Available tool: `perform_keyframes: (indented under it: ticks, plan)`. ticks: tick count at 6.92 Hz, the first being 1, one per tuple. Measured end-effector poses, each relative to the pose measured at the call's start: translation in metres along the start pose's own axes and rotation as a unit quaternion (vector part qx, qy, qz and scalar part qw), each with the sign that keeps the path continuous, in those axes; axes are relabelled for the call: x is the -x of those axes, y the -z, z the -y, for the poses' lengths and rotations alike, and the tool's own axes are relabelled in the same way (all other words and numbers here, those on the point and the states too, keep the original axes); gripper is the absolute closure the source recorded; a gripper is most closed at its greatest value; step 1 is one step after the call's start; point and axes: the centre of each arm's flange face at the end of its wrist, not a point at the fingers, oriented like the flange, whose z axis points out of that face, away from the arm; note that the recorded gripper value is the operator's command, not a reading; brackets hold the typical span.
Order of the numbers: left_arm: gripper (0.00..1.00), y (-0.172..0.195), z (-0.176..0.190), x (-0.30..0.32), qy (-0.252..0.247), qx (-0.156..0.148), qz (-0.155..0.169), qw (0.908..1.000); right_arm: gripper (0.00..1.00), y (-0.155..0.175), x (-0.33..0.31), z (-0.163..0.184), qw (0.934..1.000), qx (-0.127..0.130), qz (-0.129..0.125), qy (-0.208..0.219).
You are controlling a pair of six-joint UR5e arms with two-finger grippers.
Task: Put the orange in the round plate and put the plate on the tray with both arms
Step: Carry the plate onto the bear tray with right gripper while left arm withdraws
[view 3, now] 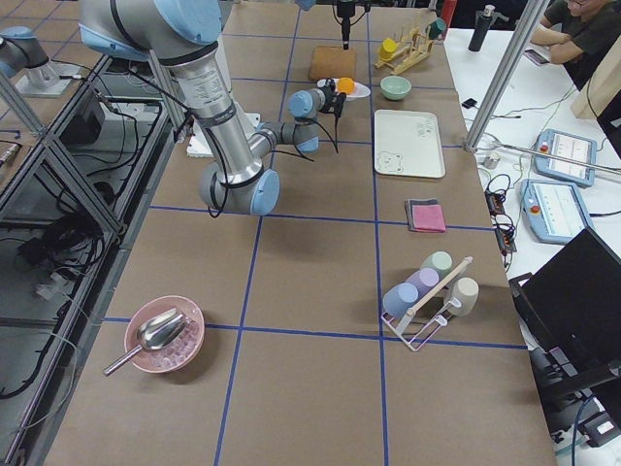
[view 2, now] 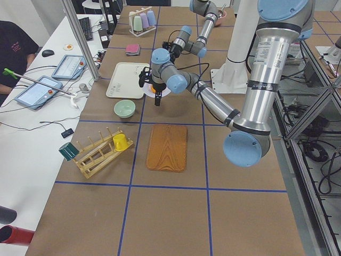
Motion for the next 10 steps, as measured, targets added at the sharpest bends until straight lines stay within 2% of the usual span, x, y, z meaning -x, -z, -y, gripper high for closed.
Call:
perform_keyframes:
  ticks: [1, 2, 3, 5, 6, 7, 8, 9, 10]
  plan:
    - [0.03, 0.003, 0.000, 0.020, -0.022, -0.003, 0.011, 0.9997, 0.97, -0.003, 0.005, 0.029, 0.9981, -0.055, 0.013, -0.023]
    - [0.03, 0.004, 0.001, 0.034, -0.036, -0.004, 0.019, 0.9992, 0.97, -0.007, 0.000, 0.054, 0.9934, -0.107, 0.018, -0.038]
    - [0.03, 0.005, 0.001, 0.042, -0.043, -0.005, 0.023, 0.9988, 0.96, -0.017, -0.008, 0.075, 0.9867, -0.158, 0.007, -0.039]
    - [0.03, 0.006, 0.000, 0.046, -0.047, -0.005, 0.025, 0.9986, 0.90, -0.042, -0.011, 0.096, 0.9701, -0.235, -0.057, -0.016]
    - [0.03, 0.006, 0.000, 0.047, -0.047, -0.005, 0.026, 0.9986, 0.86, -0.051, -0.013, 0.099, 0.9625, -0.256, -0.090, -0.005]
    - [0.03, 0.006, 0.000, 0.047, -0.046, -0.005, 0.026, 0.9986, 0.86, -0.056, -0.017, 0.100, 0.9575, -0.265, -0.112, 0.001]
    - [0.03, 0.006, 0.000, 0.048, -0.046, -0.005, 0.026, 0.9986, 0.58, -0.058, -0.019, 0.101, 0.9549, -0.270, -0.124, 0.004]
    - [0.03, 0.005, 0.000, 0.048, -0.046, -0.005, 0.026, 0.9986, 0.01, -0.060, -0.023, 0.101, 0.9528, -0.273, -0.133, 0.006]
    - [0.03, 0.005, 0.000, 0.048, -0.046, -0.004, 0.027, 0.9986, 0.00, -0.061, -0.027, 0.102, 0.9508, -0.275, -0.143, 0.008]
